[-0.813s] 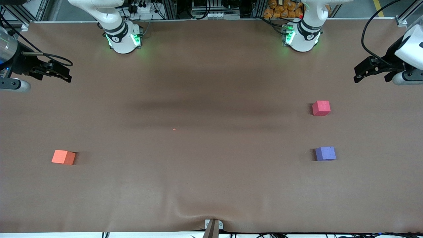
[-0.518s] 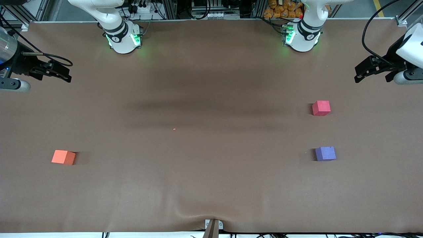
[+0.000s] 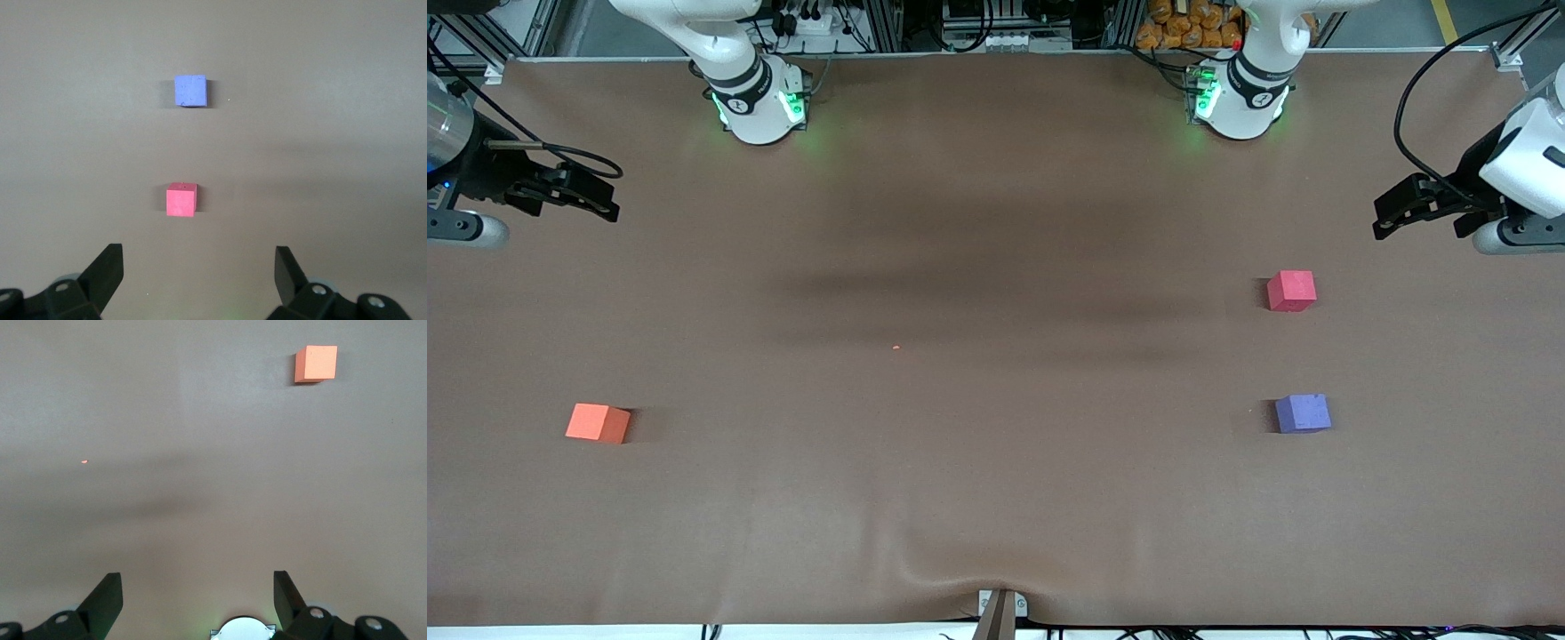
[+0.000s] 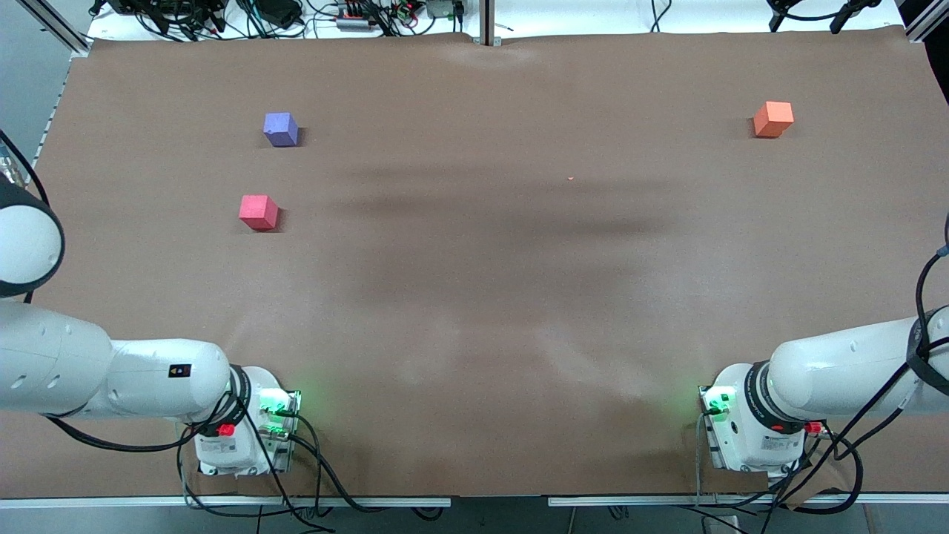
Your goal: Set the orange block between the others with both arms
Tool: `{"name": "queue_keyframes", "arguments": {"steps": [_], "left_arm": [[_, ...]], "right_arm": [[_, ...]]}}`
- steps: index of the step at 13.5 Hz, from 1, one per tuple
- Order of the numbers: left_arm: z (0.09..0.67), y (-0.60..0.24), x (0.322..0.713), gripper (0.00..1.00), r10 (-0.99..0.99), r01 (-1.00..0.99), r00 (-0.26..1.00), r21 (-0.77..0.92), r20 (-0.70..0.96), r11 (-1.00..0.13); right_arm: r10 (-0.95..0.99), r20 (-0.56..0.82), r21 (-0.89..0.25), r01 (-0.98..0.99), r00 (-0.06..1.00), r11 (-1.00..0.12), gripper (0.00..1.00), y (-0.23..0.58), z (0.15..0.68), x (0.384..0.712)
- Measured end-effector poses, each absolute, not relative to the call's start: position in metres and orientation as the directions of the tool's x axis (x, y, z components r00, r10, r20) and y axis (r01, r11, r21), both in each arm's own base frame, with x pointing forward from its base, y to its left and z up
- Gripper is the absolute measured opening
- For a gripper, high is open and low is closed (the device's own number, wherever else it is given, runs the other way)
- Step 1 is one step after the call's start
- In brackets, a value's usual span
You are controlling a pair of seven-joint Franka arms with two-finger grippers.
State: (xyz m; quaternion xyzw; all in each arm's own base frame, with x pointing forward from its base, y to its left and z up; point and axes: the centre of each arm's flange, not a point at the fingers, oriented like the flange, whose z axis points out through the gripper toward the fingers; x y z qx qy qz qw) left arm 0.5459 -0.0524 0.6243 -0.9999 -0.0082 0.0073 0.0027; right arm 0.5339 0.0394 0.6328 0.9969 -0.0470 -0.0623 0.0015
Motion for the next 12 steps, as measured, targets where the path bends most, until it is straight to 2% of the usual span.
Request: {"name": "queue_keyframes", "arguments": {"steps": [12], "left_arm": [[0.6205, -0.0527, 0.5479, 1.00, 0.016, 0.016, 1.000, -0.006, -0.022, -1.000]], "right_arm": [[-0.094, -0.124, 0.009, -0.094, 0.988, -0.996, 1.00, 0.0393, 0.6328, 0.5339]]}}
